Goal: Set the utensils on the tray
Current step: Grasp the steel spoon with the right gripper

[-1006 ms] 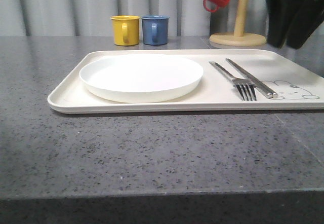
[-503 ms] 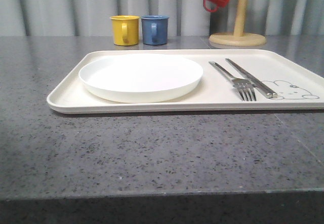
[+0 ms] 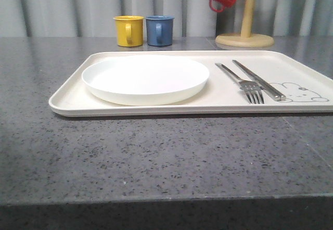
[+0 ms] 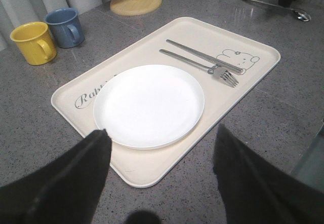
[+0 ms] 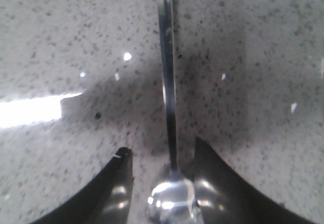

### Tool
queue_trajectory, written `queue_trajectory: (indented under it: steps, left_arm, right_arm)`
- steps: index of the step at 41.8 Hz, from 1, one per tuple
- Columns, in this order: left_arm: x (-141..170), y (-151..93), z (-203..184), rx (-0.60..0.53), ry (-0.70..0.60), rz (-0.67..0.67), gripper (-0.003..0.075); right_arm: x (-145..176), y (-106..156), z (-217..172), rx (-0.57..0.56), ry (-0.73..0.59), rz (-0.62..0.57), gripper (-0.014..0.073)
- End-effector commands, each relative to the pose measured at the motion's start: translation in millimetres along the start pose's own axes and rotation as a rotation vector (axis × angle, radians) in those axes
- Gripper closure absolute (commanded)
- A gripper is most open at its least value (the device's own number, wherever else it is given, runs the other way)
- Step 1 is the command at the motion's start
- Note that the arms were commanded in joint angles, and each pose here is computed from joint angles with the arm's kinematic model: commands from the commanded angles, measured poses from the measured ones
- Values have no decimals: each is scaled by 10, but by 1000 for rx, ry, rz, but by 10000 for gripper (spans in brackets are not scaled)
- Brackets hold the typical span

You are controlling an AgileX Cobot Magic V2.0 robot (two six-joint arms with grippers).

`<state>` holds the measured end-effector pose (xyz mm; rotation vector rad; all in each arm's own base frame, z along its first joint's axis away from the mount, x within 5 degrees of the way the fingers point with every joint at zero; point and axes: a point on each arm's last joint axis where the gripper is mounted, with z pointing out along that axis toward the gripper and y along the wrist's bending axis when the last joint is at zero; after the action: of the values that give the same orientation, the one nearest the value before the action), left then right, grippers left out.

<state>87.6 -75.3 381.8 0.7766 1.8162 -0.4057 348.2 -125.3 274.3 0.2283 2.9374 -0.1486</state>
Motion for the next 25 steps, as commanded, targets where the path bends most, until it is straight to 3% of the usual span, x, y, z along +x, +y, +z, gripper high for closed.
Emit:
queue_trajectory:
  steps: [1,8,25]
  left_arm:
    - [-138,1,-48,2,-105,-18,293]
    - [-138,1,-48,2,-105,-18,293]
    - [-138,1,-48,2,-105,-18,293]
  right_arm:
    - [-44,-55,-123,30,-72,-12,266]
    - [-104,-62,-28,35,-90,-15,281]
    - [-114,-61,28,31,-74,-15,547]
